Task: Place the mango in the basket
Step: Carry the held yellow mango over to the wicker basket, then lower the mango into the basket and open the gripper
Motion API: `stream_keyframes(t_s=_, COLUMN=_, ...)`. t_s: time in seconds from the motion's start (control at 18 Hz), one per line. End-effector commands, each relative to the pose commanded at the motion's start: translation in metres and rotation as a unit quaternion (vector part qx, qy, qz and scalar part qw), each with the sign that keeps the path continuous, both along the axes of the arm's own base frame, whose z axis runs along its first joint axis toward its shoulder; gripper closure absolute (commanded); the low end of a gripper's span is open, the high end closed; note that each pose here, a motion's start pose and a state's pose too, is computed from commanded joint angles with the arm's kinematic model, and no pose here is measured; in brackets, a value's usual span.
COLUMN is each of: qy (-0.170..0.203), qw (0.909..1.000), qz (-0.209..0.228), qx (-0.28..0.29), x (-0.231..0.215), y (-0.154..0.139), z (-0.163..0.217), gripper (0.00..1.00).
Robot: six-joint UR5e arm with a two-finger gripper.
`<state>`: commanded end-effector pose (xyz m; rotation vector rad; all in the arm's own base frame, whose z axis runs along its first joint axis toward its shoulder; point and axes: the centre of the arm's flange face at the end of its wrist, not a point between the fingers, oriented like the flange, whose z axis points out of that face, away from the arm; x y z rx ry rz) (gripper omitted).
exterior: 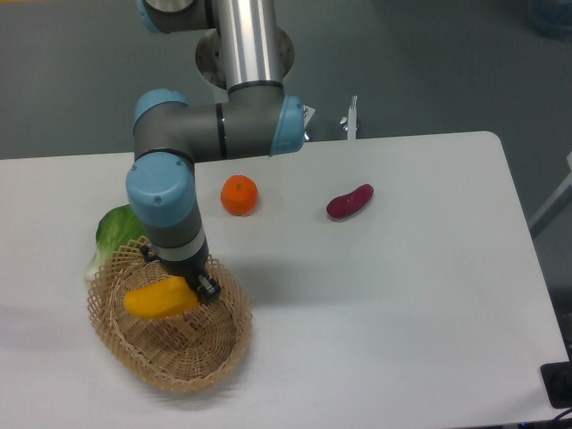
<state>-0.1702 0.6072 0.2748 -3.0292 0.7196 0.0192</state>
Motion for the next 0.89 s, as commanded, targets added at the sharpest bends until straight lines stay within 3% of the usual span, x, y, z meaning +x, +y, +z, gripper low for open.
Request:
stream_keyframes(t_s=0.17, qy=-0.004, qw=1.0, qz=-0.003, qx=-0.004, x=0.006, y=-0.007, z=-0.003, gripper=0.21)
stream_keyframes(t_s=0.22, qy=-0.005, qw=1.0, qz=-0.002, qx=-0.005, x=0.008, y=-0.008, z=-0.003, gripper=0.07)
stream_keyframes(t_s=0.28, qy=-0.005, qw=1.0, qz=-0.002, qx=-0.007, x=0.008, y=-0.009, z=-0.004, gripper=0.0)
stream_keyframes(t_s=0.61, qy=0.0, qw=1.0, qz=0.005, qx=-0.002, x=0.001, y=-0.014, z=0.009, gripper=0.0)
stream_keyframes(t_s=0.89, qy=-0.011, qw=0.9966, qz=0.078, qx=0.024, x=-0.07, y=-0.044, z=0.031, gripper=0.0)
